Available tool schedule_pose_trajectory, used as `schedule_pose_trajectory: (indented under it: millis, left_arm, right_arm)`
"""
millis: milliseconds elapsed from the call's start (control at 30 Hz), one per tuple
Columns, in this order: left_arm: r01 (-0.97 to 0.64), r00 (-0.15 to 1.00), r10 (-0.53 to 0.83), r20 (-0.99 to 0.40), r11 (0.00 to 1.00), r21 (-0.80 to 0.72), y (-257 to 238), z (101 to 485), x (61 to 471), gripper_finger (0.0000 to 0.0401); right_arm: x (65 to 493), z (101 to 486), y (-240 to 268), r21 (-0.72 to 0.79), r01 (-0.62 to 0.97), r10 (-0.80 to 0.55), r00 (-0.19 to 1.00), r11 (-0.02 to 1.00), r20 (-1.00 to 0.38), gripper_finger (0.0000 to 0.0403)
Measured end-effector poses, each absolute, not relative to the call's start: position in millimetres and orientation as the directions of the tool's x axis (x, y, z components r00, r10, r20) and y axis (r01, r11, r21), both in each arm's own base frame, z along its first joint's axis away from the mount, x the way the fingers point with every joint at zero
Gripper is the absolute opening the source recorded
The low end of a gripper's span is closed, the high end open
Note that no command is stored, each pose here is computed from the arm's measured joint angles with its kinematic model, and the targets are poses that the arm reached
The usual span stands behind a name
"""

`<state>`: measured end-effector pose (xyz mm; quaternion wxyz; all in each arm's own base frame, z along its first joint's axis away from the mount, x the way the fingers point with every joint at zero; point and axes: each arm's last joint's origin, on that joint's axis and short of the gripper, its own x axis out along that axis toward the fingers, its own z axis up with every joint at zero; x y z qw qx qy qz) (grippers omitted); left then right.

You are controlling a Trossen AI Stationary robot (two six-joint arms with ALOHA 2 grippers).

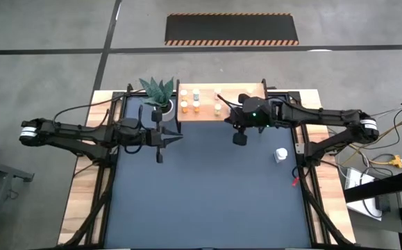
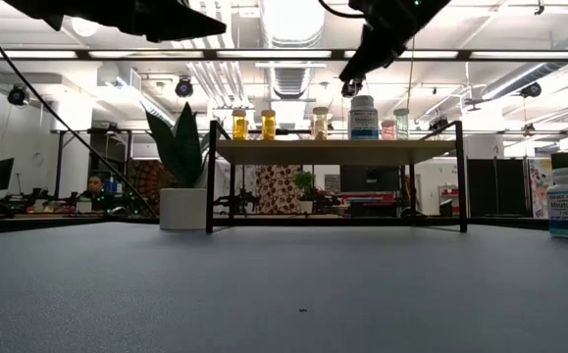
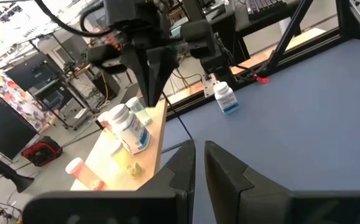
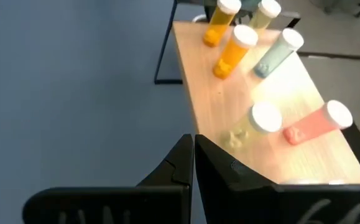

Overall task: Pick and place medicine bottles onto shelf by color
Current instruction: Put the white medicine bottle on the shelf

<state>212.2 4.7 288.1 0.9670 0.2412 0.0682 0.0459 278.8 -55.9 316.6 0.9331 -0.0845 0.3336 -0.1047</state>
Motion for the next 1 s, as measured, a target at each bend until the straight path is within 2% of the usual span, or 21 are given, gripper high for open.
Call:
schedule_pose_trajectory:
  millis: [167, 433, 600, 800, 1000]
  left_arm:
    - [-0.055, 0.986, 0.122, -0.113, 0.882, 0.469, 4.7, 287.6, 212.5, 0.0018]
    - [-0.048, 0.984, 0.122, -0.129, 0.883, 0.468, 4.7, 286.1, 212.3, 0.0018]
    - [-0.051, 0.981, 0.122, -0.149, 0.911, 0.408, 4.7, 281.1, 211.8, 0.0018]
    - [-0.053, 0.976, 0.119, -0.181, 0.941, 0.335, 4.6, 269.4, 209.9, 0.0018]
    - [-0.047, 0.975, 0.116, -0.191, 0.942, 0.333, 4.4, 265.4, 199.1, 0.0018]
  right_arm:
    - [270.7, 319.7, -48.3, -0.225, 0.102, -0.229, 0.718, 0.969, -0.657, 0.0009]
    - [246.0, 307.8, -6.8, -0.208, -0.021, -0.109, 0.798, 0.978, -0.593, 0.0009]
    - [214.5, 295.1, 17.8, -0.167, -0.106, 0.011, 0.873, 0.980, -0.488, 0.0009]
    - [181.3, 272.8, 26.0, -0.164, -0.210, 0.160, 0.949, 0.964, -0.273, 0.0009]
    - [154.4, 258.8, 23.1, -0.215, -0.221, 0.196, 0.972, 0.951, -0.133, 0.0009]
